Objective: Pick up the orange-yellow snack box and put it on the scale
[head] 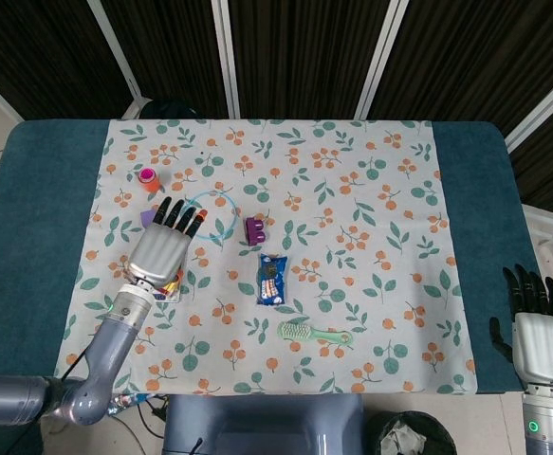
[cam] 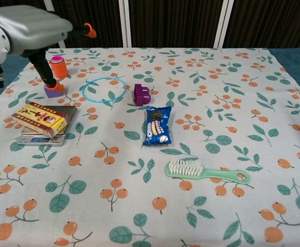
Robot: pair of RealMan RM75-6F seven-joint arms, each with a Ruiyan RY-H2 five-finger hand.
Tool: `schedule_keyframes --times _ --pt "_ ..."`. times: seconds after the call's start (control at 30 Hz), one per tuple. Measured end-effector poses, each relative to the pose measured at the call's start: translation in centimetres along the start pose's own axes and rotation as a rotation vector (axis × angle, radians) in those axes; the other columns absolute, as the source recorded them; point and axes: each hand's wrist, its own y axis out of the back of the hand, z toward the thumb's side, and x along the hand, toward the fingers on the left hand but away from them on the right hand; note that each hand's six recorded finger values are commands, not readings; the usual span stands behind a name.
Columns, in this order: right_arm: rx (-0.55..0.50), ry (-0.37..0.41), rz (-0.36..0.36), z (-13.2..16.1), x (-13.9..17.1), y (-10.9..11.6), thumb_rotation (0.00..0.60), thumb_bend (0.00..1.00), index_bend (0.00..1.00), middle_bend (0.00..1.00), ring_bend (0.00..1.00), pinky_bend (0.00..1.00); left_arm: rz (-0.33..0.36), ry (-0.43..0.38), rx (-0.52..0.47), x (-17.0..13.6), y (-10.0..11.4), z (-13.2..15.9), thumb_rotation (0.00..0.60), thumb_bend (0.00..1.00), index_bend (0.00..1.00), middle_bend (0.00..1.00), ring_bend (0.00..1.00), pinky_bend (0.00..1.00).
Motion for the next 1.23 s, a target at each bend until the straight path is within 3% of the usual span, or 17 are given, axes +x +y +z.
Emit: schedule_keyframes --times 0.23,0.47,0.63,0.83,1.07,1.23 --pt "0.001 0.004 -0.003 0.2 0.0 0.0 0.6 0.51 0.03 0.07 0.06 0.03 0.207 -0.055 -0.202 -4.5 1.2 -4.2 0.6 0.03 0.05 0.09 0.0 0.01" --pt "0.003 0.029 -0.006 0.4 0.0 0.2 0.6 0.51 0.03 0.07 0.06 0.03 0.298 0.008 -0.328 -9.7 -1.5 -11.0 0.6 0.03 0.06 0.09 0.0 0.01" --pt "0.006 0.062 -0.009 0.6 0.1 0.3 0.6 0.51 0.03 0.07 0.06 0.03 0.244 0.126 -0.344 -14.3 -5.1 -15.8 0.6 0.03 0.07 0.1 0.0 0.01" --pt "0.011 0.082 -0.02 0.6 0.2 0.7 0.6 0.51 0.03 0.07 0.06 0.03 0.146 0.25 -0.267 -16.8 -7.3 -18.1 0.6 0.03 0.08 0.11 0.0 0.01" --pt "0.014 0.087 -0.019 0.3 0.3 1.0 0.6 0.51 0.03 0.07 0.06 0.03 0.126 0.322 -0.289 -18.0 -7.9 -19.2 0.6 0.03 0.08 0.12 0.0 0.01" --pt "0.013 0.097 -0.009 0.4 0.3 1.0 0.6 0.51 0.03 0.07 0.06 0.03 0.159 0.359 -0.305 -18.5 -7.3 -19.9 0.6 0.03 0.08 0.12 0.0 0.01"
